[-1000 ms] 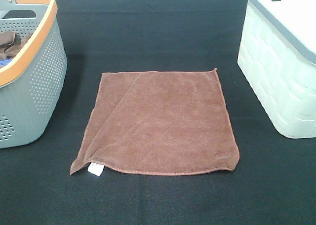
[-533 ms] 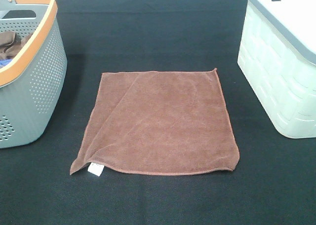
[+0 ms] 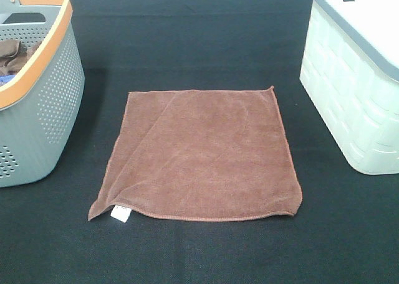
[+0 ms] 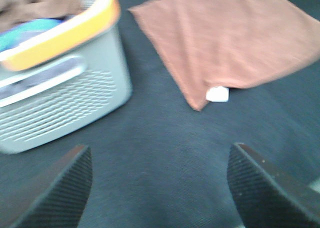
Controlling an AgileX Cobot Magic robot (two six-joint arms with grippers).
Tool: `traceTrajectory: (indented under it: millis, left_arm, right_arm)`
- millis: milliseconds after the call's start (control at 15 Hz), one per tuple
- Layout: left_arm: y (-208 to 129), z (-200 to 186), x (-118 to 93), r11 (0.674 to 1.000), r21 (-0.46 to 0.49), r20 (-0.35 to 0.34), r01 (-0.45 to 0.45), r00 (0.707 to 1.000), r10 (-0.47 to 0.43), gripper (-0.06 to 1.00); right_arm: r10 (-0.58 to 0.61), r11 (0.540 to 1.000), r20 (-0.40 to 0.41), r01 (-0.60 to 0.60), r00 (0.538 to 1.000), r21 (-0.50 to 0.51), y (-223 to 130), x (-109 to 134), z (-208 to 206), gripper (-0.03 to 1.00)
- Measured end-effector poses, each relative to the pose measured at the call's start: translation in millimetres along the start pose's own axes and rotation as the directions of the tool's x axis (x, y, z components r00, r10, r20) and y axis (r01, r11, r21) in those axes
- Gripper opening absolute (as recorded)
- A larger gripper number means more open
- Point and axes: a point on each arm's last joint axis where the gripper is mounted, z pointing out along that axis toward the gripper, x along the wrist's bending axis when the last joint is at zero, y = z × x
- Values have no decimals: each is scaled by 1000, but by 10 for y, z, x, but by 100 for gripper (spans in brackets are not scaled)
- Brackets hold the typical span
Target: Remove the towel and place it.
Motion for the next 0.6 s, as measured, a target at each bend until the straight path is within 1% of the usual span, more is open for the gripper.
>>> traceTrajectory:
  millis: [67,133,200,400,467,533,600]
  left_arm:
    - [-14,-26,-3,999,-19,-76,39,996,-40,72]
    - [-23,-41,-7,998,-31,-114,56,992,-59,72]
    - [-33,-60,-13,997,-46,-135,64,988,-69,72]
    - [-41,-73,-18,996,-57,-150,68,986,-76,72]
    - [-41,-73,-18,996,-57,-150,68,986,-76,72]
    - [-41,-73,-18,996,-57,-150,68,986,-76,72]
    - [-41,-73,-19,996,-57,-151,69,986,-77,72]
  right_arm:
    - [30,1000,43,-30,999,0,2,-8,2,83]
    - [78,997,112,-78,991,-4,3,-21,4,83]
    - [100,995,145,-98,984,-18,-3,-24,-8,83]
    - [139,988,212,-121,967,-95,-58,2,-96,83]
    - [143,985,222,-118,964,-123,-81,17,-129,83]
    - [143,985,222,-118,964,-123,-81,17,-129,83]
    - [144,983,225,-114,964,-143,-99,29,-154,83]
